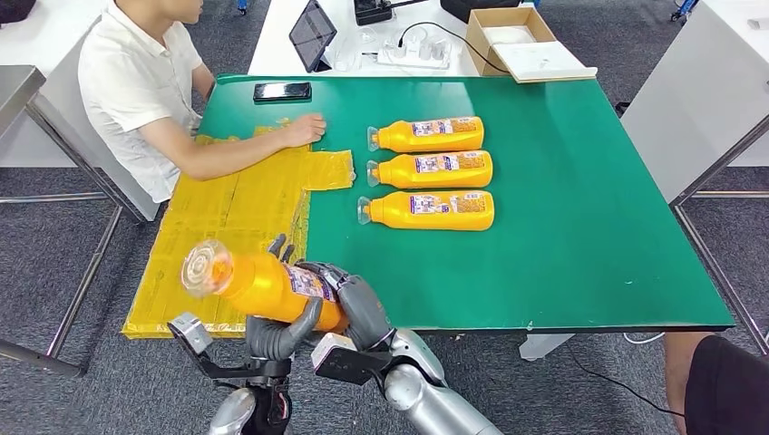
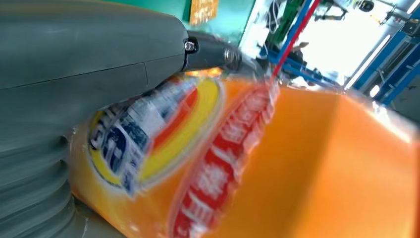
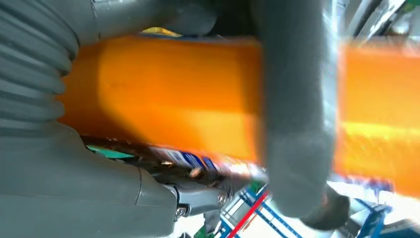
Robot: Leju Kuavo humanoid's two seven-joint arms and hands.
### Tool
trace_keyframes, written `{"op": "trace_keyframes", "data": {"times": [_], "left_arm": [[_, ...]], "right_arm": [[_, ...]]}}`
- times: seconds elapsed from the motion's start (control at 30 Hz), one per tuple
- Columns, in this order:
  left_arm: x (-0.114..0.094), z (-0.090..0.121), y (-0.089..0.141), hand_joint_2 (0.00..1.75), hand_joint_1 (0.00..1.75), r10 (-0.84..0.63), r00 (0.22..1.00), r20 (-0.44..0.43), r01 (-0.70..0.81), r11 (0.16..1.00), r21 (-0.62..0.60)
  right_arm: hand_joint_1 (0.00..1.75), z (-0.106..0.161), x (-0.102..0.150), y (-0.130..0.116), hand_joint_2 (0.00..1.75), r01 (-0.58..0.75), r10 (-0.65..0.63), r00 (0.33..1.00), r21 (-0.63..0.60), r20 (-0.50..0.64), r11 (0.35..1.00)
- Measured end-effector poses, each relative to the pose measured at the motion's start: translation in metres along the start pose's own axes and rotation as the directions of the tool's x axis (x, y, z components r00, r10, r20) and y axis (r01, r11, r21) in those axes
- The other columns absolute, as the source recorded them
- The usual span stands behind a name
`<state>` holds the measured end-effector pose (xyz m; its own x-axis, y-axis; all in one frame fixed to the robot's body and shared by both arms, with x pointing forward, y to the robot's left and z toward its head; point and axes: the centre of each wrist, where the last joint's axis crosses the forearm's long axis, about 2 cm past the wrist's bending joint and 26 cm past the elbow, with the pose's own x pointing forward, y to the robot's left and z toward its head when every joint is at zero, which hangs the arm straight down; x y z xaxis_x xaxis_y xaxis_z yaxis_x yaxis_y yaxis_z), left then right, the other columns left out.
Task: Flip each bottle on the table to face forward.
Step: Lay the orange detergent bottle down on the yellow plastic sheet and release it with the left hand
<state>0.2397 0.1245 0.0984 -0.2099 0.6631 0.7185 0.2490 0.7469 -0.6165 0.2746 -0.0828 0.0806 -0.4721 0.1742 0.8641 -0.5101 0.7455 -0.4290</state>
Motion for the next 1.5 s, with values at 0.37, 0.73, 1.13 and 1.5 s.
{"op": "trace_keyframes", "data": {"times": [0.37, 0.73, 1.13, 1.5], "left_arm": [[0.006, -0.004, 0.011, 1.75, 1.75, 0.112, 0.993, -0.038, -0.112, 0.994, -0.016], [0.013, -0.010, 0.024, 1.75, 1.75, 0.021, 0.999, -0.044, -0.021, 1.000, 0.013], [0.019, -0.017, 0.039, 1.75, 1.75, -0.307, 0.951, -0.022, 0.308, 0.947, 0.095], [0.037, -0.051, 0.068, 1.75, 1.75, -0.979, 0.203, 0.027, 0.972, 0.205, 0.114]], "right_arm": [[0.00, 0.007, 0.000, 0.007, 0.00, 0.044, -0.044, 0.999, -0.020, -0.005, 0.999], [0.00, 0.022, 0.007, 0.004, 0.00, 0.097, -0.096, 0.995, -0.099, 0.022, 0.990], [0.00, 0.030, 0.015, -0.007, 0.00, 0.053, -0.038, 0.996, -0.200, 0.080, 0.978], [0.00, 0.052, 0.030, -0.024, 0.00, 0.008, 0.058, 0.988, -0.427, 0.141, 0.904]]}}
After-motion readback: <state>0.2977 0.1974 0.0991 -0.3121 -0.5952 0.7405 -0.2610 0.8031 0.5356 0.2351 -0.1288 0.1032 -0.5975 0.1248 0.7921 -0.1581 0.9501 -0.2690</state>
